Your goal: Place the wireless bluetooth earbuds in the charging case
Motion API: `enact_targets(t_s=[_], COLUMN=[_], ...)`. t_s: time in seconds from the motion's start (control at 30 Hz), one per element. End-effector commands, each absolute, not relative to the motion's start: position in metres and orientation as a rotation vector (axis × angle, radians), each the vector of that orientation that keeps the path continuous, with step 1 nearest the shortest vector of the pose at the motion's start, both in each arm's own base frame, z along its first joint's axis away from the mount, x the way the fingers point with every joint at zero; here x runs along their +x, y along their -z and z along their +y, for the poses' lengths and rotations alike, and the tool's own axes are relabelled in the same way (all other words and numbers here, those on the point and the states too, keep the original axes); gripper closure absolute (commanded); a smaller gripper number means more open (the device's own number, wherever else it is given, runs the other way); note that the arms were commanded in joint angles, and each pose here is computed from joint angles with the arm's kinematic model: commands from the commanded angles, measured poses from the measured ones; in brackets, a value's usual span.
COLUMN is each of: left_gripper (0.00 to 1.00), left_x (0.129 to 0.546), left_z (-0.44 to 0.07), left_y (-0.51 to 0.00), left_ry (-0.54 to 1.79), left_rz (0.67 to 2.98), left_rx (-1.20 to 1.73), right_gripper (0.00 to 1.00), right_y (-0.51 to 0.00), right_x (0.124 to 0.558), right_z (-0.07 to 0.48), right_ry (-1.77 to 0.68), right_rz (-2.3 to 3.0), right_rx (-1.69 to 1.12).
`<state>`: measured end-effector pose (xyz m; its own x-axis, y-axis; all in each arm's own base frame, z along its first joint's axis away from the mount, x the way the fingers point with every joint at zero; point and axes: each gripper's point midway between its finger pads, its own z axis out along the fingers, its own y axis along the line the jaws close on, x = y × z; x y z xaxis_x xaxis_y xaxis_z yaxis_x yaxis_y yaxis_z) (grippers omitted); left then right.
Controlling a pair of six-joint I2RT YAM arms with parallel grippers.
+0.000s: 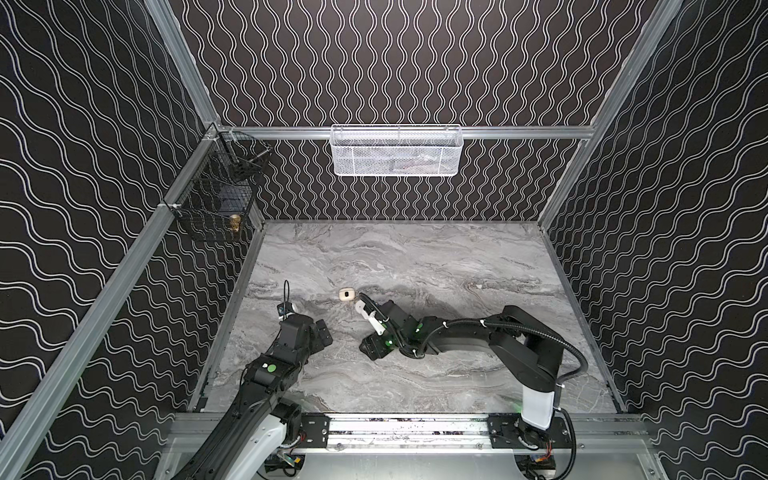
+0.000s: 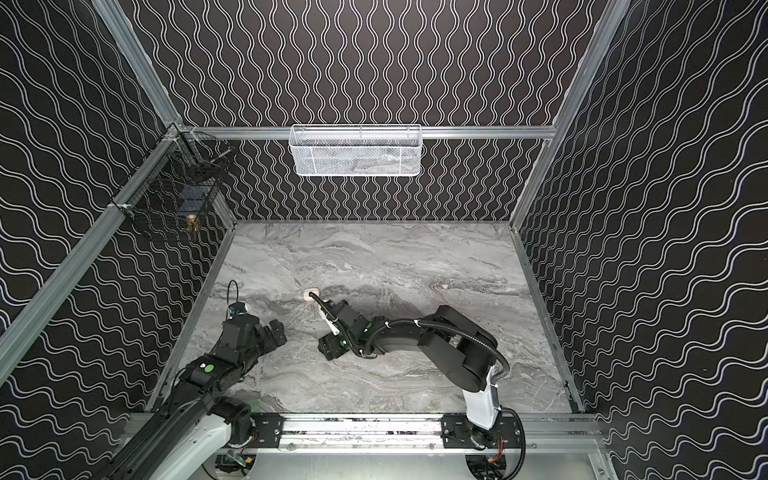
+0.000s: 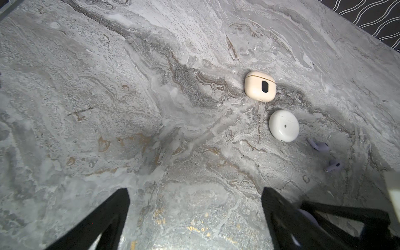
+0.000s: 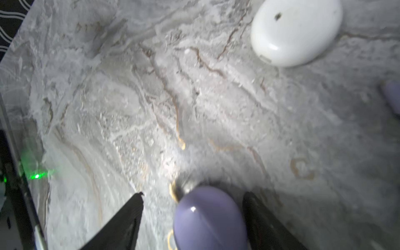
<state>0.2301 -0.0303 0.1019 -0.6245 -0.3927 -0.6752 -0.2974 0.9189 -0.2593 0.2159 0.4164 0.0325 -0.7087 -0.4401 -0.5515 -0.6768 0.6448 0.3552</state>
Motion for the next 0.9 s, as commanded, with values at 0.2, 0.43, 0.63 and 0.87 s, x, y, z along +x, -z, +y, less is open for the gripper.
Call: enact_targets(t_s=[0.2,0.43,0.63,0.87], left_gripper=[0.02,0.01,0.01,0.01], left_x=[0.234,0.234,0.234,0.234], left_z=[-0.035,-0.035,-0.034,-0.035], left_y=[-0.106,-0.106,-0.106,-0.106], left_ry=[0.189,0.186,0.184,0.190], left_rz=[2.264,2.263,2.263,2.261], left_rx=[-0.460,-0.461,-0.462,-0.459], right_gripper=[0.30,0.24,0.23,0.22], right_y=[-0.049,-0.044,-0.043,-0.031], right_x=[0.197,0.206,0.203,0.207], right_z=[0.413,0.415,0.423,0.411], right_ry=[-0.821,-0.621,-0.480,-0.369], right_rz=[2.405,2.411,2.386,2.382], right_rx=[-0.859,-0.857,-0.885,-0.901])
